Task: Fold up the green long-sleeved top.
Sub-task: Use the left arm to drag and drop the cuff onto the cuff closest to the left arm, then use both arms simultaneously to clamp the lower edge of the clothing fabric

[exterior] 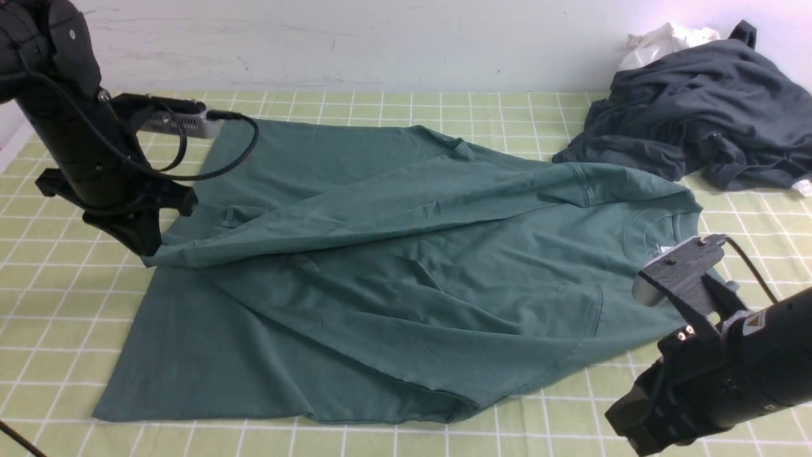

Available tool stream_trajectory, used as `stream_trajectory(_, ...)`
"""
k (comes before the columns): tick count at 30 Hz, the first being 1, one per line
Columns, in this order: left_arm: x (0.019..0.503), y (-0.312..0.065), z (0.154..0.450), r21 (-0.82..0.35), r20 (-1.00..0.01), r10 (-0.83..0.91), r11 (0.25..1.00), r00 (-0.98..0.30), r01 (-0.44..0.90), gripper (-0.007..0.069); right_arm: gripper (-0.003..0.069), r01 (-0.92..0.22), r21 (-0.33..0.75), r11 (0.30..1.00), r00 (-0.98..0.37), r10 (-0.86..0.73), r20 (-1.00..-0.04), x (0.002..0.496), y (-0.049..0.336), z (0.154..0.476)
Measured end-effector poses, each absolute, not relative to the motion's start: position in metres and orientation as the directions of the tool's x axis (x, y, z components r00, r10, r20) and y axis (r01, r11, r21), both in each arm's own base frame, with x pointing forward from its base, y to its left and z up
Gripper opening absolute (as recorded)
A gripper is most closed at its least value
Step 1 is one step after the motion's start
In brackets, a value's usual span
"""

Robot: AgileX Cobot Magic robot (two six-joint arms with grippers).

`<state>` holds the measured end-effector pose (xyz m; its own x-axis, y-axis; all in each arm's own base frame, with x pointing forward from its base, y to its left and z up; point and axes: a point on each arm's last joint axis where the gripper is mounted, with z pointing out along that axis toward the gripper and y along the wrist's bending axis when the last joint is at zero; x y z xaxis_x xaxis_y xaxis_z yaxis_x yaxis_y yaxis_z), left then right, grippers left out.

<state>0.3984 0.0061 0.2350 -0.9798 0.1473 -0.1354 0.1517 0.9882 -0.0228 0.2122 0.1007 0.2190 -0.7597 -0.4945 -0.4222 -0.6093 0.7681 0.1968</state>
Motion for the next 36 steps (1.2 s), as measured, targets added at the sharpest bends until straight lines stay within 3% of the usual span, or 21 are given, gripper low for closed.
stream_trajectory(2, 0.397, 0.006, 0.232, -0.023, -0.128, 0.147, 0.988, -0.981, 0.151, 0.0031, -0.0015, -0.61, 0.196, 0.768, -0.759, -0.495, -0.422, 0.212, 0.101, 0.219)
stream_trajectory(5, 0.393, 0.006, 0.235, -0.029, -0.108, 0.148, 0.988, -0.983, 0.152, 0.0131, -0.0015, -0.606, 0.207, 0.768, -0.764, -0.488, -0.422, 0.212, 0.101, 0.219)
stream_trajectory(6, 0.393, 0.006, 0.235, -0.029, -0.109, 0.148, 0.988, -0.983, 0.152, 0.0131, -0.0015, -0.605, 0.208, 0.768, -0.764, -0.488, -0.421, 0.212, 0.101, 0.219)
stream_trajectory(11, 0.378, 0.001, 0.257, -0.072, -0.148, 0.13, 0.987, -0.98, 0.142, 0.0347, -0.0015, -0.605, 0.233, 0.761, -0.771, -0.489, -0.407, 0.209, 0.103, 0.219)
stream_trajectory(14, 0.349, -0.007, 0.264, -0.12, -0.141, 0.14, 0.98, -0.98, 0.158, 0.0439, -0.0015, -0.615, 0.254, 0.747, -0.769, -0.496, -0.404, 0.208, 0.104, 0.22)
stream_trajectory(19, 0.296, -0.021, 0.245, -0.078, -0.116, 0.384, 0.916, -0.916, 0.394, 0.0469, -0.0015, -0.635, 0.296, 0.714, -0.757, -0.498, -0.422, 0.206, 0.108, 0.222)
stream_trajectory(21, 0.277, -0.024, 0.217, 0.011, -0.145, 0.6, 0.796, -0.786, 0.606, 0.0469, -0.0015, -0.647, 0.321, 0.692, -0.749, -0.496, -0.439, 0.205, 0.111, 0.223)
stream_trajectory(23, 0.273, -0.022, 0.207, 0.046, -0.138, 0.688, 0.723, -0.712, 0.689, 0.0469, -0.0015, -0.652, 0.333, 0.681, -0.745, -0.494, -0.448, 0.204, 0.113, 0.224)
stream_trajectory(24, 0.267, -0.019, 0.193, 0.081, -0.111, 0.778, 0.627, -0.618, 0.775, 0.0469, -0.0015, -0.658, 0.351, 0.667, -0.742, -0.493, -0.454, 0.203, 0.115, 0.225)
stream_trajectory(25, 0.267, -0.019, 0.19, 0.093, -0.109, 0.799, 0.601, -0.592, 0.794, 0.0469, -0.0015, -0.66, 0.356, 0.662, -0.741, -0.494, -0.455, 0.203, 0.115, 0.225)
stream_trajectory(26, 0.264, -0.018, 0.179, 0.106, -0.082, 0.865, 0.501, -0.495, 0.859, 0.0469, -0.0015, -0.668, 0.377, 0.642, -0.736, -0.496, -0.461, 0.201, 0.117, 0.226)
stream_trajectory(30, 0.266, -0.017, 0.159, 0.076, -0.039, 0.916, 0.402, -0.4, 0.912, 0.0469, -0.0015, -0.687, 0.415, 0.597, -0.723, -0.504, -0.473, 0.198, 0.121, 0.229)
stream_trajectory(36, 0.27, -0.015, 0.147, 0.047, 0.011, 0.93, 0.367, -0.368, 0.929, 0.0427, -0.0015, -0.696, 0.432, 0.573, -0.716, -0.51, -0.477, 0.196, 0.122, 0.23)
